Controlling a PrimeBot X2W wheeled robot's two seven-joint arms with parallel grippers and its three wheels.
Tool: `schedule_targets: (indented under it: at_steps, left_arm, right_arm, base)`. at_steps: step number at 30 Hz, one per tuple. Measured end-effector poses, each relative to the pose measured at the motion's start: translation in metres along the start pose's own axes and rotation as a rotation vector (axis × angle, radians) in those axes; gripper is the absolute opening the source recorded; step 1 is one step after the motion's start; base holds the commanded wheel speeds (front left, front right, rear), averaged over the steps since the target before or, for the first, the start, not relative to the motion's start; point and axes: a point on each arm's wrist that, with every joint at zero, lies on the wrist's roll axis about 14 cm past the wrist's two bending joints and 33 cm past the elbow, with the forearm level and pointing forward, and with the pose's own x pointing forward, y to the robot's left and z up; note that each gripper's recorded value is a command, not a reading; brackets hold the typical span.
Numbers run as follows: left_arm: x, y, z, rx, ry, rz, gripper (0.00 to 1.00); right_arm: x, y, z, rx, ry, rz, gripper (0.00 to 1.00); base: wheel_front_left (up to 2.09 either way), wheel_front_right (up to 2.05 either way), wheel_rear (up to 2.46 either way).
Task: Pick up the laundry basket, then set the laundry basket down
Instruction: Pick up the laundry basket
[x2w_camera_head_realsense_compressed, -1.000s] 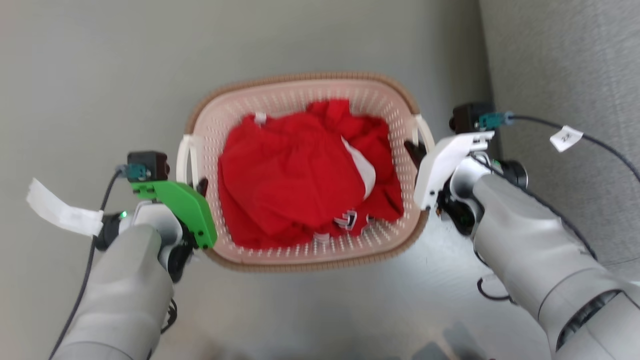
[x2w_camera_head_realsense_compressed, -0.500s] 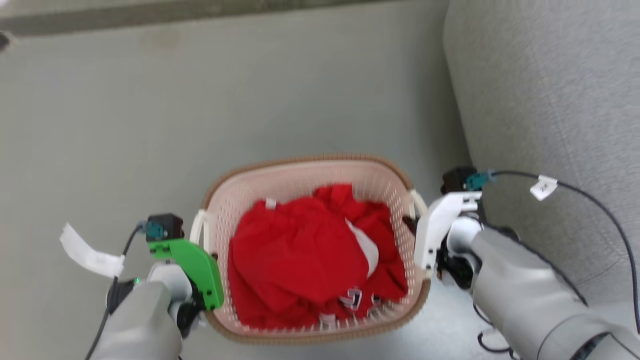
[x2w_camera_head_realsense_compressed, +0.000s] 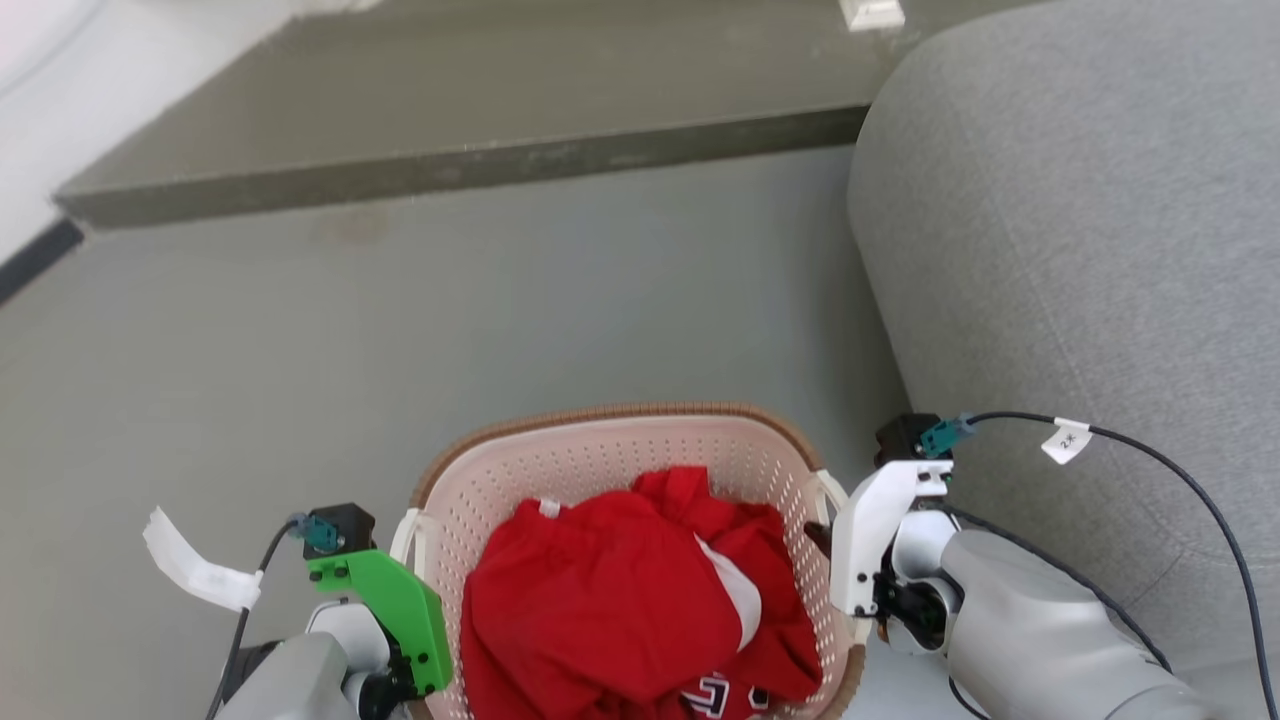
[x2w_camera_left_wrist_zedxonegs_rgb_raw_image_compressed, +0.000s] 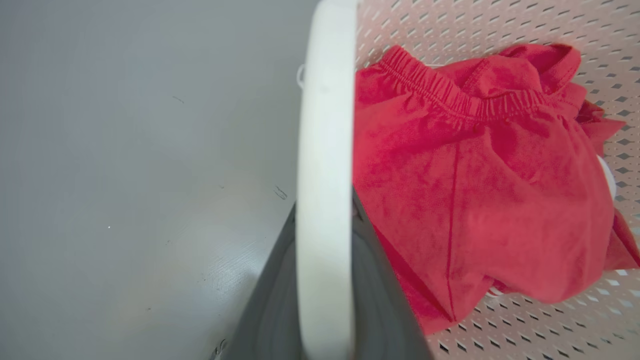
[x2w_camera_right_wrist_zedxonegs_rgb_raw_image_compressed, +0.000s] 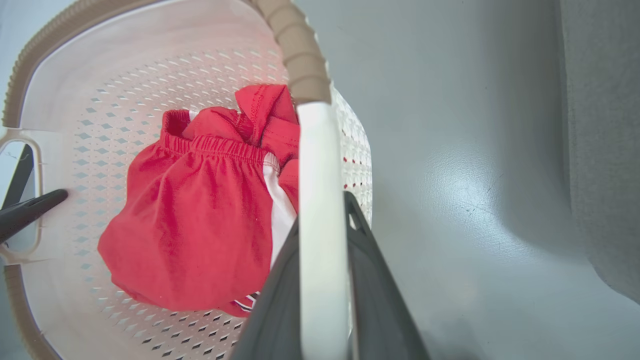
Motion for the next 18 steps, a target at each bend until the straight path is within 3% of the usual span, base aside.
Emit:
schedule_targets:
  at_steps: [18]
  left_arm:
    - [-0.010,-0.010,0.004,0.016,-0.001,-0.013,0.00]
  right_arm:
    - [-0.016,0.003,0.006,-0.005,-0.023,-0.001,0.00]
  base:
    - [0.00,0.00,0.00]
